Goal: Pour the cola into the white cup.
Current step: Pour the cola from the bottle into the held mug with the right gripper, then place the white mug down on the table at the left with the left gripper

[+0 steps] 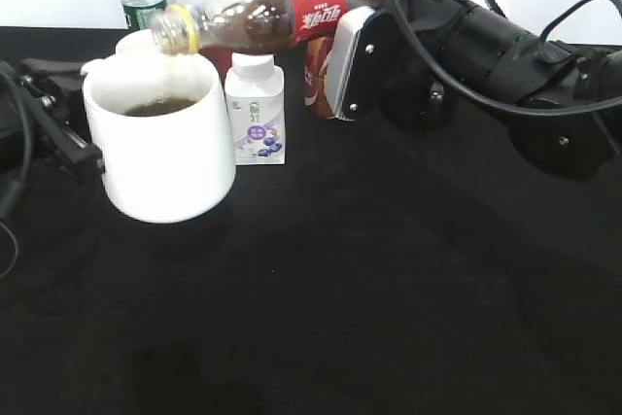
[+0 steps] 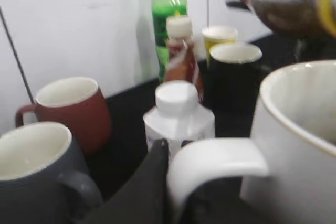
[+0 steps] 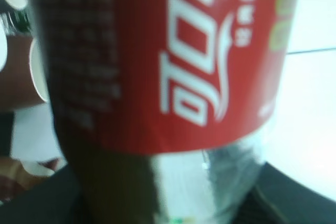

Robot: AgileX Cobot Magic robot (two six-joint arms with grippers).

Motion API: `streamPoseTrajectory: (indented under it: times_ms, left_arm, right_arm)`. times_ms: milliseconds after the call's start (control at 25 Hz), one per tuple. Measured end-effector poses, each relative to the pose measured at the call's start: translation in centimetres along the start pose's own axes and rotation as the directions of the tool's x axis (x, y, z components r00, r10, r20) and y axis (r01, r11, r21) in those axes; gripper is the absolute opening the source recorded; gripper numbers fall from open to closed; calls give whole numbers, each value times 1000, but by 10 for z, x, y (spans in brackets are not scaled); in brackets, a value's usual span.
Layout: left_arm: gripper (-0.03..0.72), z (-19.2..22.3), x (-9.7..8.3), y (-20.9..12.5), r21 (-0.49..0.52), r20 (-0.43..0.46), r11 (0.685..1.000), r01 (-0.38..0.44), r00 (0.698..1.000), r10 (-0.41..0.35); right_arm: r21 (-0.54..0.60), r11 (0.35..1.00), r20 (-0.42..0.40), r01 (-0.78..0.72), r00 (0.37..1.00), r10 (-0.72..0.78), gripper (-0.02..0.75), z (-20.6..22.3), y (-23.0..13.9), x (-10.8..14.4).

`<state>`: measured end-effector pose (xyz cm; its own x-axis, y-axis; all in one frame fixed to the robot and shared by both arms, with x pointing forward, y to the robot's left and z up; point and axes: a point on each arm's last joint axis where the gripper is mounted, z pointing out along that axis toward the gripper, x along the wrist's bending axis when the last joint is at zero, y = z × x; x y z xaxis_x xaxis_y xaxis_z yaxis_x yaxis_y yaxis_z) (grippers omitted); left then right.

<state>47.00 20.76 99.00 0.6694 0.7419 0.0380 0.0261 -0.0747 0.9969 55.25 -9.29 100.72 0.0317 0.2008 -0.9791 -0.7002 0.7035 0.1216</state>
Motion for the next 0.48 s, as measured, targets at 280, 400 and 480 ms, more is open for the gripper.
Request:
streamPoseTrajectory:
  times_ms: [280, 400, 480]
  left_arm:
    - [35, 0, 0, 3, -38, 1, 999, 8, 1000, -8]
    - [35, 0, 1, 3, -32, -14, 999, 17, 1000, -17]
    - [35, 0, 5, 0, 2, -60, 999, 39, 997, -39]
  right_arm:
    - [-2, 964, -43, -264, 964, 264, 385, 0, 1, 4]
    - [17, 740, -40, -672, 740, 672, 385, 0, 1, 4]
    - [32, 417, -30, -908, 416, 909, 385, 0, 1, 4]
